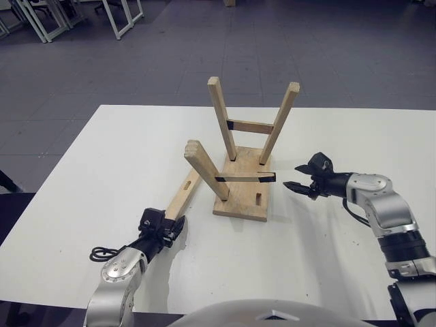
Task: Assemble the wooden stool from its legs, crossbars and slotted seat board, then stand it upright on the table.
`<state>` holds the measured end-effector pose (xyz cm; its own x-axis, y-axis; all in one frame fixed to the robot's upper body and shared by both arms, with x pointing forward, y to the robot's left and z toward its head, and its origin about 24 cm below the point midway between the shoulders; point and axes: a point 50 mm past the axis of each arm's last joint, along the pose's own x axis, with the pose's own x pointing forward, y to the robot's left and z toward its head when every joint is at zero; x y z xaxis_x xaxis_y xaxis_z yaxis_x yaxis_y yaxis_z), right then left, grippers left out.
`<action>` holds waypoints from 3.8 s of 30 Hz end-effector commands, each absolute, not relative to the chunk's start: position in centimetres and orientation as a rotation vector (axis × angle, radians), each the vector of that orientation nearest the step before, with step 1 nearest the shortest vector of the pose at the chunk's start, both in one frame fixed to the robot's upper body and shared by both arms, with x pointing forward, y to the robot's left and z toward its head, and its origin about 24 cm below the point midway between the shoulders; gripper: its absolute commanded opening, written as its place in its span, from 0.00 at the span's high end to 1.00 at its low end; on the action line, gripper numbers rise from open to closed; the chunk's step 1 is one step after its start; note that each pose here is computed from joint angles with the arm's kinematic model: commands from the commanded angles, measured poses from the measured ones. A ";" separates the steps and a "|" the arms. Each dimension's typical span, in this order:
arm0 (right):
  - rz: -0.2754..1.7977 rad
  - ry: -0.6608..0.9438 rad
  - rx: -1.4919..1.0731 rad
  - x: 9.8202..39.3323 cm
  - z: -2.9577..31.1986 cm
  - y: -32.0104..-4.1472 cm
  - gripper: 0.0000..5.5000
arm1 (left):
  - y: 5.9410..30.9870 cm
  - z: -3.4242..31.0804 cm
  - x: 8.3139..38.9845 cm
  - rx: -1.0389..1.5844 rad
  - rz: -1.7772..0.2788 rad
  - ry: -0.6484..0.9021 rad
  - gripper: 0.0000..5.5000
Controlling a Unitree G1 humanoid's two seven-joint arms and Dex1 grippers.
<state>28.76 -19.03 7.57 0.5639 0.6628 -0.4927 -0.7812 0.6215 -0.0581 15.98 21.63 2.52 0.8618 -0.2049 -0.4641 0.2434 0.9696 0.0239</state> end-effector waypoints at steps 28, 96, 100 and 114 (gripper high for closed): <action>0.648 0.240 -0.223 32.8 14.6 -21.6 0.37 | 26.6 20.0 24.2 0.099 -0.025 -0.287 0.63; 1.595 0.029 0.655 29.1 30.5 -11.8 0.63 | 14.3 26.5 23.7 -0.423 -1.249 -0.073 0.49; 1.566 0.032 0.632 29.2 30.4 -12.1 0.63 | 17.4 27.6 24.9 -0.308 -1.092 -0.142 0.42; 1.138 0.177 0.071 30.4 21.7 -20.5 0.63 | 27.5 22.3 26.2 -0.020 -0.319 -0.036 0.42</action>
<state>30.53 -20.06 22.86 0.4145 0.9095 -0.0328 -0.8872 0.4119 0.2080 26.08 26.77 24.67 0.9050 -0.3977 0.1507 0.4089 0.9112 -0.0507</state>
